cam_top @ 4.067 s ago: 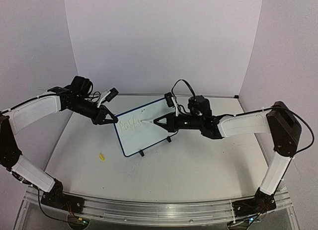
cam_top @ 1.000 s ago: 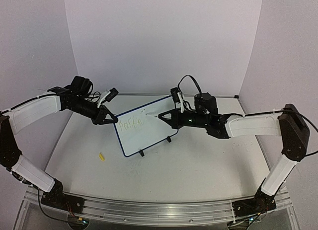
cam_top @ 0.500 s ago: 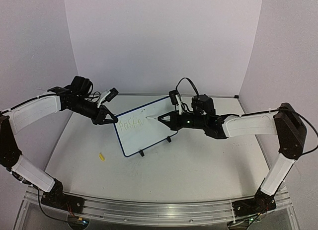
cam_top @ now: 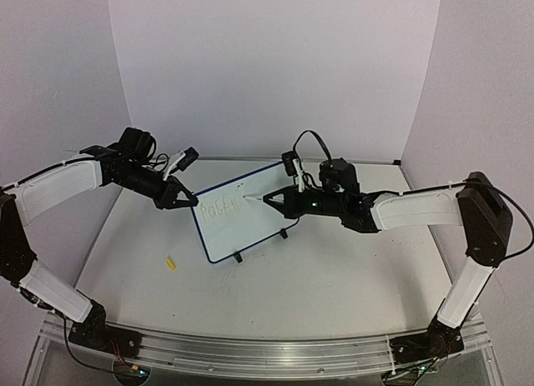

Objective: Write a sentence on the whiteboard

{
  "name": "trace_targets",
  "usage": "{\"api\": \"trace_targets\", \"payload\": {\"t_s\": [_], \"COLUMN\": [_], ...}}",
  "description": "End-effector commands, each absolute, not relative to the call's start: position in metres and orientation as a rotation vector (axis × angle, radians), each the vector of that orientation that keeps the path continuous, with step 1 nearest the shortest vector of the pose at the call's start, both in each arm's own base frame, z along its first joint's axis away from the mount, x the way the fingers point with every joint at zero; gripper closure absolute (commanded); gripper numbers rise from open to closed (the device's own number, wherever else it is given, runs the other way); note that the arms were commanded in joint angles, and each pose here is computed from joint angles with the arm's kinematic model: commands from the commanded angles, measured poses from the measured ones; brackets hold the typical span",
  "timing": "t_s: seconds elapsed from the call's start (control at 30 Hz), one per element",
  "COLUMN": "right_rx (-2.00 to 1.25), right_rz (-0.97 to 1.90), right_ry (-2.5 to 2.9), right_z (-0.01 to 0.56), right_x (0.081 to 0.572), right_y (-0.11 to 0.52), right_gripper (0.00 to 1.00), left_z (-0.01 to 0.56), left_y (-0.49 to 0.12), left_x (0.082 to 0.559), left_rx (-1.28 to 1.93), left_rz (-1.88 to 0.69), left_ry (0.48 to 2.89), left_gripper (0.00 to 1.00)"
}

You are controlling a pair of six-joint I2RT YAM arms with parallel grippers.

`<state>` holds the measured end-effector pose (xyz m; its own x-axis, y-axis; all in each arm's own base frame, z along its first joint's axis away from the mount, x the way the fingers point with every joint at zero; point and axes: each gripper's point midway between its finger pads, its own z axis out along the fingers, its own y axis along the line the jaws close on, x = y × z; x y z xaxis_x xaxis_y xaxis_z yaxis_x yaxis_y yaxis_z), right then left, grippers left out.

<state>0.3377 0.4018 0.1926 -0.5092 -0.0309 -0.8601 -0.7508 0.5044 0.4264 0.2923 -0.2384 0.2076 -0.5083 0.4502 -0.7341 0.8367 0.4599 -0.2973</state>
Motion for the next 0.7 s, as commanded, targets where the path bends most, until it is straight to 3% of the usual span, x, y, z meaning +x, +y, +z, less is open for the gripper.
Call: {"api": "trace_targets", "payload": {"t_s": [0.0,0.37,0.67], "right_rx": [-0.611,-0.595,-0.661], "right_rz": [1.031,1.027,1.107], "right_ry": [1.902,1.955,1.831], "right_z": [0.187,0.168,0.211], "right_x": [0.346,0.340,0.325], "right_y": [0.398,0.392,0.395], "right_gripper": [1.00,1.00,1.00], "left_z": [0.215,0.215,0.216], "left_y": [-0.242,-0.243,-0.243], "left_x": [0.290,0.291,0.290], "left_rx": [1.080,1.080,1.080], "left_rz": [-0.899,-0.903,-0.902], "left_ry": [2.139,2.138,2.136], "left_gripper": [1.00,1.00,1.00]}}
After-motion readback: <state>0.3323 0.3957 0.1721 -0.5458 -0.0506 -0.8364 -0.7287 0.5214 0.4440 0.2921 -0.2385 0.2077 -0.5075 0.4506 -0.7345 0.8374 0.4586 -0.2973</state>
